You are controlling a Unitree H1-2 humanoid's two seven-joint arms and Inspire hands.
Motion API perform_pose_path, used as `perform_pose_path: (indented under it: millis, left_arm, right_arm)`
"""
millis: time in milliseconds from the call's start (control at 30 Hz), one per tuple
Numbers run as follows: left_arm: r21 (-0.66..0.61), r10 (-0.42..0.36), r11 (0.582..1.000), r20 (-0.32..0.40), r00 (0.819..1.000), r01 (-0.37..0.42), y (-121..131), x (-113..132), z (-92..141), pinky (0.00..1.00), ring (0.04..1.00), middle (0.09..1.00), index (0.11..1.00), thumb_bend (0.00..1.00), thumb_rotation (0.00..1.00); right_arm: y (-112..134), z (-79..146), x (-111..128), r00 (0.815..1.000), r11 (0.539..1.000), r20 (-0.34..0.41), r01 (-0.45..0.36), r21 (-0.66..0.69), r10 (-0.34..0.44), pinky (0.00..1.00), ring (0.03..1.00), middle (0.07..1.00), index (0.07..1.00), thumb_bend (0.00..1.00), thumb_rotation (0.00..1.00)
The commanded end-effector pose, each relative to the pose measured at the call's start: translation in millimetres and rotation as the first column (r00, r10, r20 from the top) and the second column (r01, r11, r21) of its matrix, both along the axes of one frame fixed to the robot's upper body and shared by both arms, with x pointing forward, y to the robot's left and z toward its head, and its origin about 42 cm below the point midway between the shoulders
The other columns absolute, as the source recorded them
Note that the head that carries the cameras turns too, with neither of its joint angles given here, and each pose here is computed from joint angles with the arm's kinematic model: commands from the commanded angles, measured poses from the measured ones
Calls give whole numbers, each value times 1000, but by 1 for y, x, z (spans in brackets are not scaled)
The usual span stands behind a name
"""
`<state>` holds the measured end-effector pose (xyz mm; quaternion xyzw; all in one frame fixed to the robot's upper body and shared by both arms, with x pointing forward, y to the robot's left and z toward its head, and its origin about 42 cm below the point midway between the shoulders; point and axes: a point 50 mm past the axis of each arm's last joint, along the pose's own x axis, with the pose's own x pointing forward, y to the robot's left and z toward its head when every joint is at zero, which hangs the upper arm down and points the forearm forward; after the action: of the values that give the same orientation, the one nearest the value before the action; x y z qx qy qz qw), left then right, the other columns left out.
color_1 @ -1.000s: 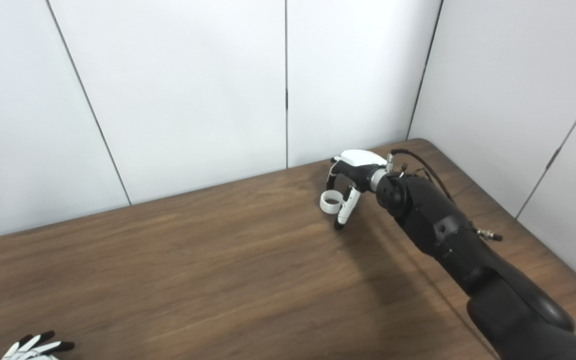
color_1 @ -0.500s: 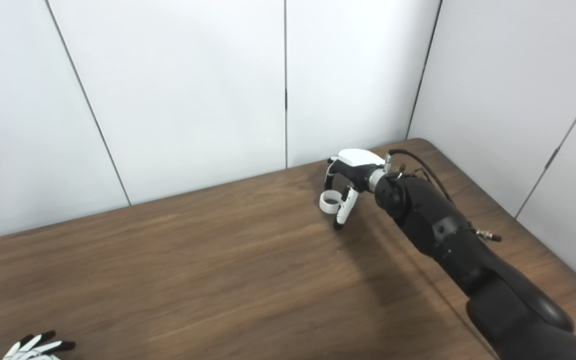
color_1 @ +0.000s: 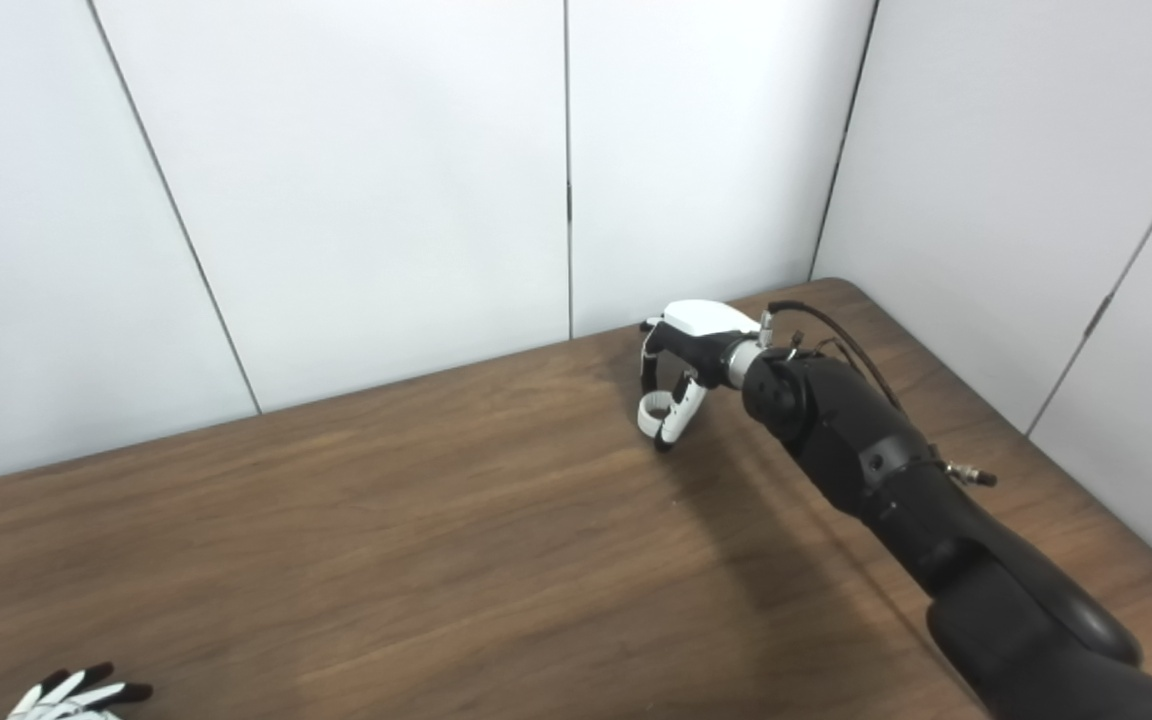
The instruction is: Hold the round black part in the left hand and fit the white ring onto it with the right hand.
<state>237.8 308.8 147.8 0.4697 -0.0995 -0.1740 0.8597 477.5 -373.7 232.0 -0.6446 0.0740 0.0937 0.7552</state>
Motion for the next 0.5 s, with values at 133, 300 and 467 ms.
perform_pose_path:
  millis: [133, 300, 467]
  left_arm:
    - [3, -18, 1000, 78, 997, 18, 2, 3, 15, 1000, 941, 815, 480, 515, 38]
    - [7, -19, 1000, 77, 997, 19, 2, 4, 15, 1000, 943, 817, 480, 515, 37]
    - [9, -21, 1000, 80, 997, 21, 1, 5, 14, 1000, 941, 816, 480, 515, 38]
  right_arm:
    - [4, 0, 2, 999, 1000, 25, -20, -6, 20, 921, 1000, 949, 488, 522, 129]
    - [6, 0, 1, 999, 1000, 40, -29, -3, 29, 920, 1000, 938, 486, 522, 128]
    - [6, -2, 2, 998, 999, 47, -38, -10, 39, 909, 997, 928, 485, 523, 129]
